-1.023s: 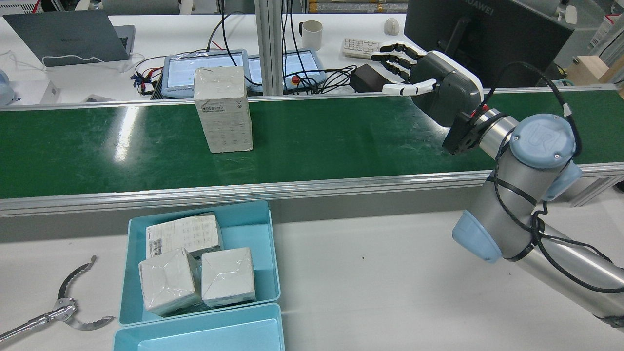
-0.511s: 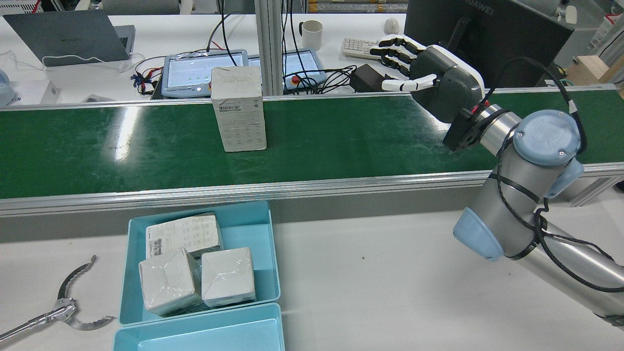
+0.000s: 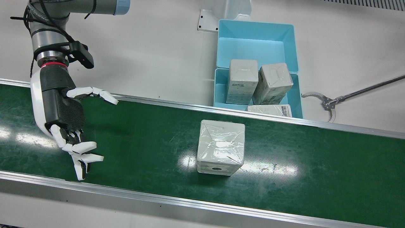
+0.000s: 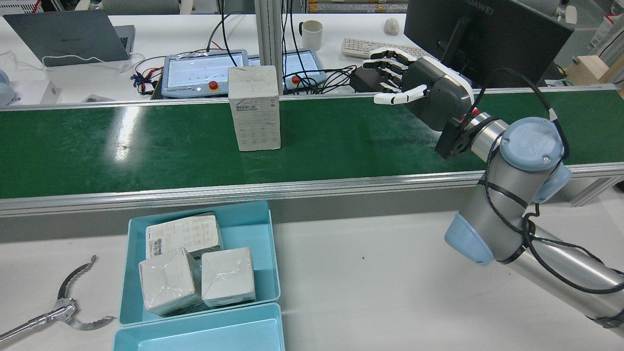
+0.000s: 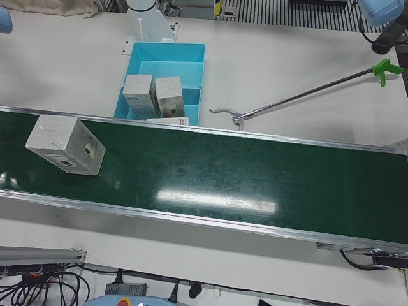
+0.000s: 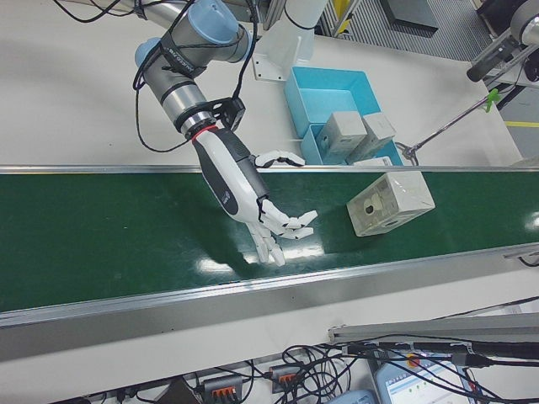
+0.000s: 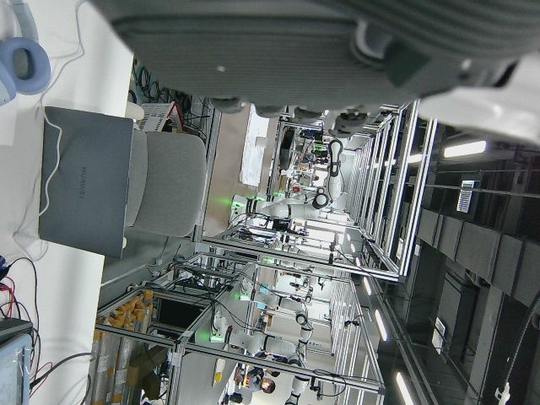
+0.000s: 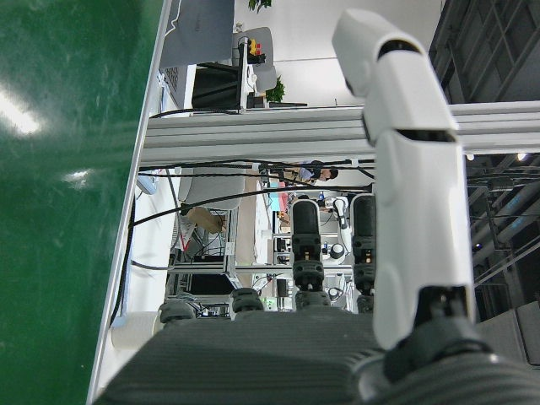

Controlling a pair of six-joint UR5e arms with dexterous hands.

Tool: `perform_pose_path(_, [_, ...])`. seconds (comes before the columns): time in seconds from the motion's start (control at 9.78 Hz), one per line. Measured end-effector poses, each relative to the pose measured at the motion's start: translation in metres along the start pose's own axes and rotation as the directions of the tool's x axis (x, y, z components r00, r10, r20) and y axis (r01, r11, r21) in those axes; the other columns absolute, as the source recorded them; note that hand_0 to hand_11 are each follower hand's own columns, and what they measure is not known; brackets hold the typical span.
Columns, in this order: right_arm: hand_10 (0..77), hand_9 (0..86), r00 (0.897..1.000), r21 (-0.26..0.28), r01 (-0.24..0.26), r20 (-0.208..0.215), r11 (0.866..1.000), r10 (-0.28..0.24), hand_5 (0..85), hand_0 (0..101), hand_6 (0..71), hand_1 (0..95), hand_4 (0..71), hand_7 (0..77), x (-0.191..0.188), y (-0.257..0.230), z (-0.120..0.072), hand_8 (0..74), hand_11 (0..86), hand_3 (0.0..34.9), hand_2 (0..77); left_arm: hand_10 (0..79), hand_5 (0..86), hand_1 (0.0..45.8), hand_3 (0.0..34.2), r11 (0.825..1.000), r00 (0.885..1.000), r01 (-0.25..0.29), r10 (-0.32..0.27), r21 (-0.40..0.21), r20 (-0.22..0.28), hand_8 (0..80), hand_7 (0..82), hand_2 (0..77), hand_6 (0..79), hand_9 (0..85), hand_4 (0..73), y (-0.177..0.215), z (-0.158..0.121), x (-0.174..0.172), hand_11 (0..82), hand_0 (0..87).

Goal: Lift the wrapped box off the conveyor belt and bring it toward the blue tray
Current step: 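Lower the right hand toward the belt in the box's path, then close the right hand fingers around the wrapped white box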

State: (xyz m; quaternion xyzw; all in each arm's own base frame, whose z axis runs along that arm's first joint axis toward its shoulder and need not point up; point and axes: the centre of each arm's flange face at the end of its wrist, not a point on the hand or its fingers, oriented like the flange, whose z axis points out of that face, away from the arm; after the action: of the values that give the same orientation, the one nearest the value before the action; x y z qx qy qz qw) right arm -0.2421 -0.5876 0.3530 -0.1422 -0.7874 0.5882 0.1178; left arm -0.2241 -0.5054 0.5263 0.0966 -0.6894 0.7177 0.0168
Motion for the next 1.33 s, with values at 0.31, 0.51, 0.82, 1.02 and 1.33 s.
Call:
perform_pose_path(0.31, [0.0,4.9,1.000,0.001,-0.002,-0.001,1.000,0.002,37.1,50,3.8,17.5,11.5,25.6,0.002,0.000,0.004,0.0,1.1,19.1,22.4,0.5,1.1,0.0,0.0,1.000,1.000,0.000,0.000,0.000,0.000,0.0,0.0,1.1,0.0,0.0,0.0,0.000,0.000,0.000,0.0,0.0])
perform_pose_path(0.51, [0.0,4.9,1.000,0.001,-0.002,-0.005,1.000,0.002,37.1,50,3.8,16.9,10.4,25.1,0.005,0.000,0.004,0.0,1.1,17.8,21.3,0.5,1.1,0.0,0.0,1.000,1.000,0.000,0.000,0.000,0.000,0.0,0.0,0.5,0.0,0.0,0.0,0.000,0.000,0.000,0.0,0.0])
perform_pose_path(0.82, [0.0,4.9,1.000,0.001,-0.003,-0.010,1.000,0.003,37.1,48,3.3,16.9,11.5,25.1,0.008,0.000,0.004,0.0,1.1,19.4,21.3,0.5,1.1,0.0,0.0,1.000,1.000,0.000,0.000,0.000,0.000,0.0,0.0,0.5,0.0,0.0,0.0,0.000,0.000,0.000,0.0,0.0])
perform_pose_path(1.02, [0.0,4.9,1.000,0.002,-0.003,-0.016,1.000,0.003,37.1,48,3.3,16.9,10.4,25.1,0.013,0.000,0.005,0.0,1.1,19.4,22.4,0.5,1.1,0.0,0.0,1.000,1.000,0.000,0.000,0.000,0.000,0.0,0.0,0.5,0.0,0.0,0.0,0.000,0.000,0.000,0.0,0.0])
perform_pose_path(1.33, [0.0,4.9,0.999,0.014,-0.001,-0.037,1.000,0.002,37.1,49,2.7,18.0,10.4,25.1,0.031,-0.002,0.018,0.0,1.1,19.4,22.9,0.5,1.1,0.0,0.0,1.000,1.000,0.000,0.000,0.000,0.000,0.0,0.0,0.5,0.0,0.0,0.0,0.000,0.000,0.000,0.0,0.0])
